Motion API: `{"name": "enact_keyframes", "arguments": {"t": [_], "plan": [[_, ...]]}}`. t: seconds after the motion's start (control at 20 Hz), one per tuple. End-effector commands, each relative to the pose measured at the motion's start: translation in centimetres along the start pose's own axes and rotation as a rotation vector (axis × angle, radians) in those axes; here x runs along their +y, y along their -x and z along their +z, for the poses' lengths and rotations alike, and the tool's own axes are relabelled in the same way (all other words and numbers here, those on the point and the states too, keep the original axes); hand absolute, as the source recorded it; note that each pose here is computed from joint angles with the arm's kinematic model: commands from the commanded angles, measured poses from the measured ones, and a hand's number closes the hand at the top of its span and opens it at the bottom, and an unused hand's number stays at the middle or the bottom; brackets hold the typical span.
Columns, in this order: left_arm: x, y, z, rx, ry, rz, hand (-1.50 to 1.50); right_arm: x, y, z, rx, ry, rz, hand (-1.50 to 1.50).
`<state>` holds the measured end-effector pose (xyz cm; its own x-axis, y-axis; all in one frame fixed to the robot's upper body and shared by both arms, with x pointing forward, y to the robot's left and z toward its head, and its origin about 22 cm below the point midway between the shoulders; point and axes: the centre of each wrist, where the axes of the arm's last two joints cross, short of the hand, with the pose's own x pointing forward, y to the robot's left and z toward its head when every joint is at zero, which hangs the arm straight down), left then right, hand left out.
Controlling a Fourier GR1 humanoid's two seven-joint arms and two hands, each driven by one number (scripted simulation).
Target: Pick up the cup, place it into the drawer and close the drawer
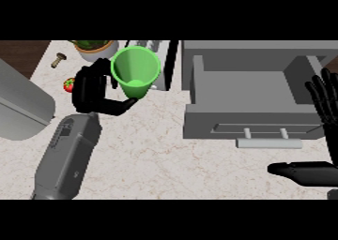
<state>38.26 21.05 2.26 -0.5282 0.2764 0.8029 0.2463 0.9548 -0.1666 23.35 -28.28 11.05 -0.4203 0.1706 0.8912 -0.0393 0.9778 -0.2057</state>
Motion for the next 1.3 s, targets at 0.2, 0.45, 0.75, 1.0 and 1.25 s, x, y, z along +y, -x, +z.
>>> {"name": "enact_keyframes", "arguments": {"t": [0.2, 0.45, 0.75, 1.0, 1.25], "plan": [[-7.0, -4.5, -7.9, 0.002, 0.109, -0.078, 1.5, -1.4, -0.7, 1.1, -0.006, -0.005, -0.024, -1.5], [-12.4, -7.2, -11.4, 0.038, 0.132, -0.087, 1.5, -0.3, -0.3, -0.2, 0.001, -0.002, -0.008, -1.5], [-15.6, -6.2, -13.6, 0.086, 0.098, -0.124, 1.5, 0.0, -0.9, 0.7, -0.019, -0.018, -0.01, -1.5], [-17.5, -5.0, -13.8, 0.17, 0.096, -0.134, 1.5, -1.1, 1.2, -0.7, 0.003, -0.018, -0.011, -1.5], [-17.9, -3.4, -13.7, 0.227, 0.082, -0.15, 1.5, -1.3, 0.5, -0.4, -0.006, -0.021, -0.016, -1.5]]}}
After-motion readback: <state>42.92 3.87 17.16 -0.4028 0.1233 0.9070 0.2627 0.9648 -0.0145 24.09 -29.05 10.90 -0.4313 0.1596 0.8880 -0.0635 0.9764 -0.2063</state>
